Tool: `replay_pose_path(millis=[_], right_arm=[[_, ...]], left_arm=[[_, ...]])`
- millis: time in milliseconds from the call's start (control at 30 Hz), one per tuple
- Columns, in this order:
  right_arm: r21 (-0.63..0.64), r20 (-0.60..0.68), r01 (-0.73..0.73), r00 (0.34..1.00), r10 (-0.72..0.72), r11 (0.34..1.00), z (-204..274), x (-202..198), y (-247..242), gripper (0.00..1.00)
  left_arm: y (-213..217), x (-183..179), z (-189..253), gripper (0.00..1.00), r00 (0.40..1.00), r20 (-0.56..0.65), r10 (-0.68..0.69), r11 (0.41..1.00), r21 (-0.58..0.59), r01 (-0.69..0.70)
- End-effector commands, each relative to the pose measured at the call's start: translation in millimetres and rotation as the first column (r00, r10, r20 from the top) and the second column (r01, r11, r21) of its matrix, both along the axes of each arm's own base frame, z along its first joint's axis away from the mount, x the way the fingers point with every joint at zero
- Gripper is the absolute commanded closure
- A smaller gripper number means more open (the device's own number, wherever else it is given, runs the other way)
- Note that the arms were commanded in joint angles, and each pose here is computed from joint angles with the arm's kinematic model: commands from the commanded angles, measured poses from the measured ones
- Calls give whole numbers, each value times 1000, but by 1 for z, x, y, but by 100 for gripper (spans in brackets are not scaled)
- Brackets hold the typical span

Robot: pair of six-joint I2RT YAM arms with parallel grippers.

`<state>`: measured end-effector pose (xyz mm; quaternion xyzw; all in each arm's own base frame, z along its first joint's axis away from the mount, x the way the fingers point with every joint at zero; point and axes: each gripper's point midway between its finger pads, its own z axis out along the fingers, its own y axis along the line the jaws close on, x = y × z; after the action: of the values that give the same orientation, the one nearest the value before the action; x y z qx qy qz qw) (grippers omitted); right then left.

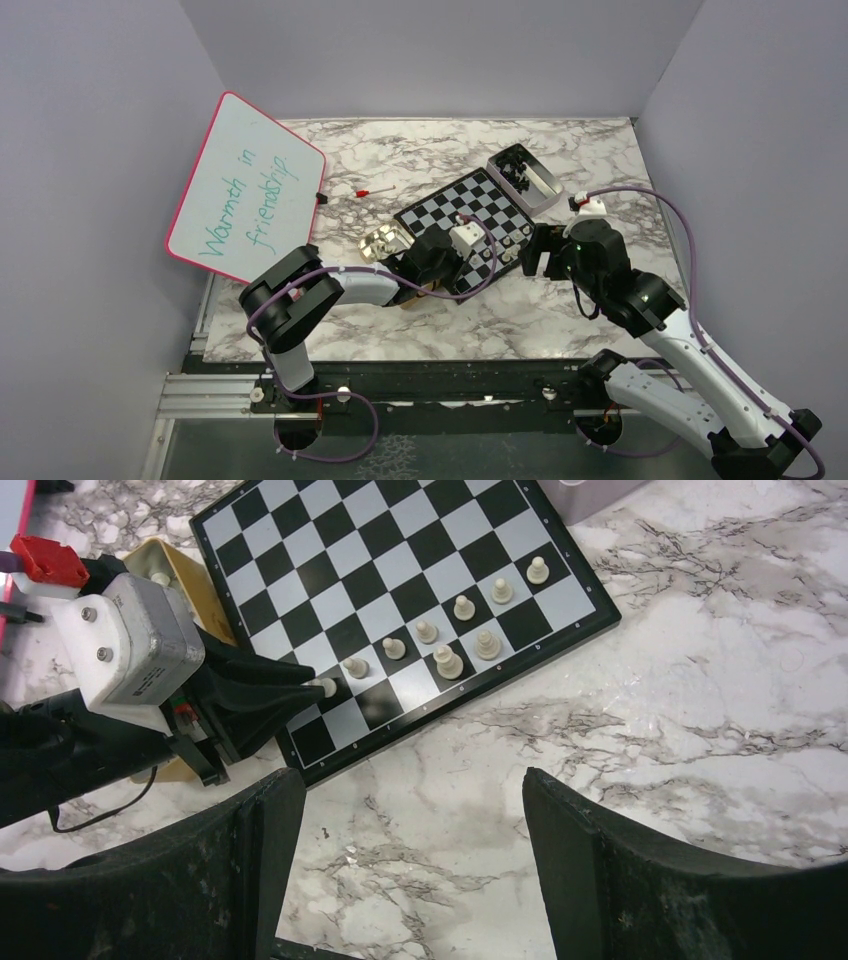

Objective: Set up the chess pieces on the board
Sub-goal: Place the chess piece on the chessboard.

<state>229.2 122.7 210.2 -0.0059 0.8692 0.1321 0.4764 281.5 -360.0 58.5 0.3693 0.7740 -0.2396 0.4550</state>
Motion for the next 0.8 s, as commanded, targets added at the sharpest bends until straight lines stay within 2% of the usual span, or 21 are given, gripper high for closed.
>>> replay_pose_path(millis=[0, 200, 567, 667, 767], right_arm=[[-3, 3, 26, 1000, -26, 1000, -1, -1, -6, 15], [2, -6, 12, 1000, -12, 1000, -3, -2, -3, 15], [19, -10, -33, 999, 33, 999, 0, -1, 8, 15], [25, -9, -40, 999, 40, 999, 1, 0, 10, 15], [40, -2, -59, 998, 60, 997, 2, 0, 15, 15]], left_arm=[[-4, 1, 3, 78, 1000, 14, -5, 1000, 8, 5], [-11, -4, 21, 74, 1000, -3, -25, 999, -27, 24], [-23, -7, 75, 58, 998, -35, -52, 996, -68, 50], [-20, -3, 92, 54, 999, -40, -9, 997, -80, 6], [-6, 7, 102, 51, 996, -24, 84, 996, -43, -84]])
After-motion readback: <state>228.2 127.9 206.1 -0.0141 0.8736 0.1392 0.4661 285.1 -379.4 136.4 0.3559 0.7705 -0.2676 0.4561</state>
